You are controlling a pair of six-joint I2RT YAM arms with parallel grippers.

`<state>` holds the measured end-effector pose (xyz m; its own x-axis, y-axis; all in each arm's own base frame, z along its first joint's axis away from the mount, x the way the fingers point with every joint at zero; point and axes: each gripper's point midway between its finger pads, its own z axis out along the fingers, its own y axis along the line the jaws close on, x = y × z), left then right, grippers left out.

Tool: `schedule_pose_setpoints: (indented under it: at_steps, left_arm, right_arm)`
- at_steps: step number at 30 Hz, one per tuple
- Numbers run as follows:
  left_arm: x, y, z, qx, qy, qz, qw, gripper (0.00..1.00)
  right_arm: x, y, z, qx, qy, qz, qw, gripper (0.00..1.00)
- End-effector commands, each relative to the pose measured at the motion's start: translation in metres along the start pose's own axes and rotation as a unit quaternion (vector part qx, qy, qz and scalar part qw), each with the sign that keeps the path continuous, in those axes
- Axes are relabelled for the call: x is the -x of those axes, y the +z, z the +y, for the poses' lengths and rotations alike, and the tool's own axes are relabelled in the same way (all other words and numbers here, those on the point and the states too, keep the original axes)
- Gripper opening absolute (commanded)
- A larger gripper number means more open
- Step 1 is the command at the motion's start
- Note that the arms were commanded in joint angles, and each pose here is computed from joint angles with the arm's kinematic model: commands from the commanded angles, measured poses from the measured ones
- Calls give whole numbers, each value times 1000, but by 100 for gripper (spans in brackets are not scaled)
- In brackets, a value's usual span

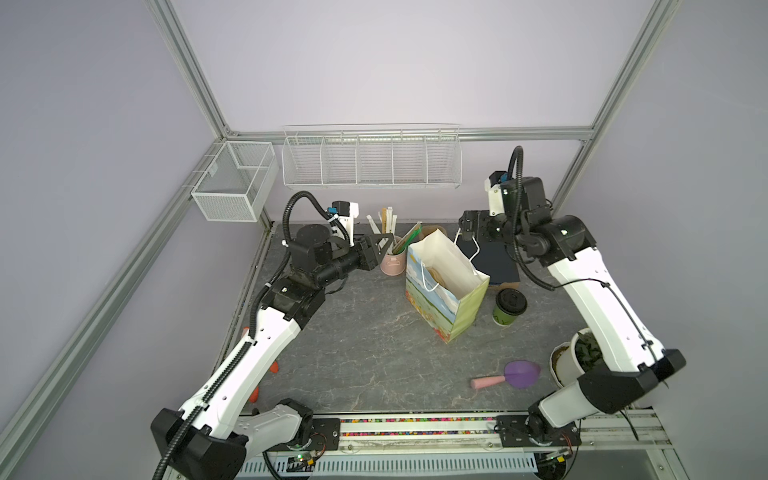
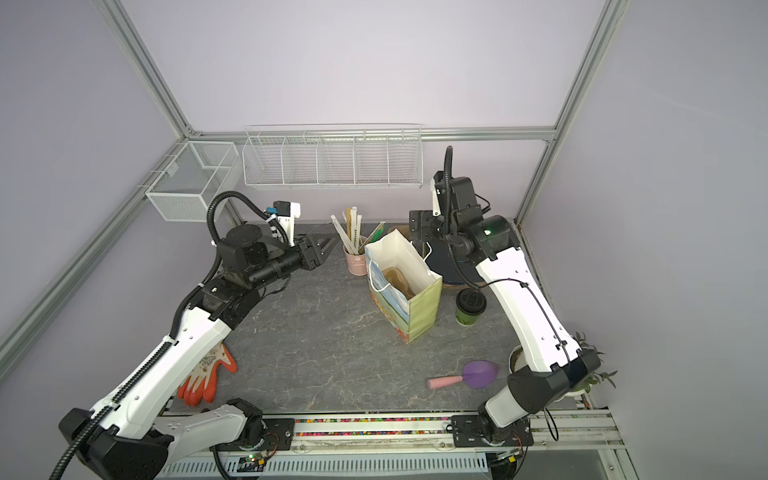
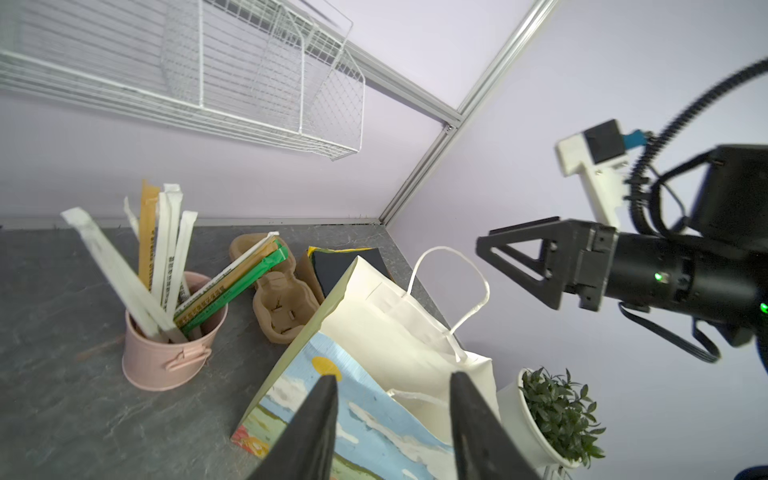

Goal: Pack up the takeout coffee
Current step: 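Move the right gripper above the green coffee cup while left gripper nears the bag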

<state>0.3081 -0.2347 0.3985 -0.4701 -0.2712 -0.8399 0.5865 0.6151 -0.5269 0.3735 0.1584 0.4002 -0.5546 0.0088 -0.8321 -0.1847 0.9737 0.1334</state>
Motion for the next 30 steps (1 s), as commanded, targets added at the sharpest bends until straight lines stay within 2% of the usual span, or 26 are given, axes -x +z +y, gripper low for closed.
schedule_pose_setpoints:
  at_steps: [1,5,9,13,17,19,22,30]
  left_arm:
    - [0,-19,21,73,4,-8,997,62]
    - [-7,-46,43,150,9,-10,989,75]
    - [-20,-67,56,190,19,-6,982,80]
    - [-42,-65,51,151,-5,14,988,82]
    - [-61,-50,35,81,-74,36,993,83]
    - [-63,-43,24,43,-102,39,993,83]
    - [-66,-35,18,27,-125,46,991,83]
    - [-81,-21,16,47,-122,63,989,83]
  right_arm:
    - [4,-44,-35,-66,9,-23,997,88]
    - [-28,-66,-67,-111,44,13,993,88]
    - [-86,-73,-98,-158,69,85,981,88]
    - [-143,-63,-119,-172,97,143,970,88]
    - [-191,-43,-134,-165,146,213,952,88]
    - [-201,-33,-135,-159,155,228,948,88]
    - [-210,-18,-131,-144,164,250,943,88]
    - [-218,20,-144,-170,162,288,928,89]
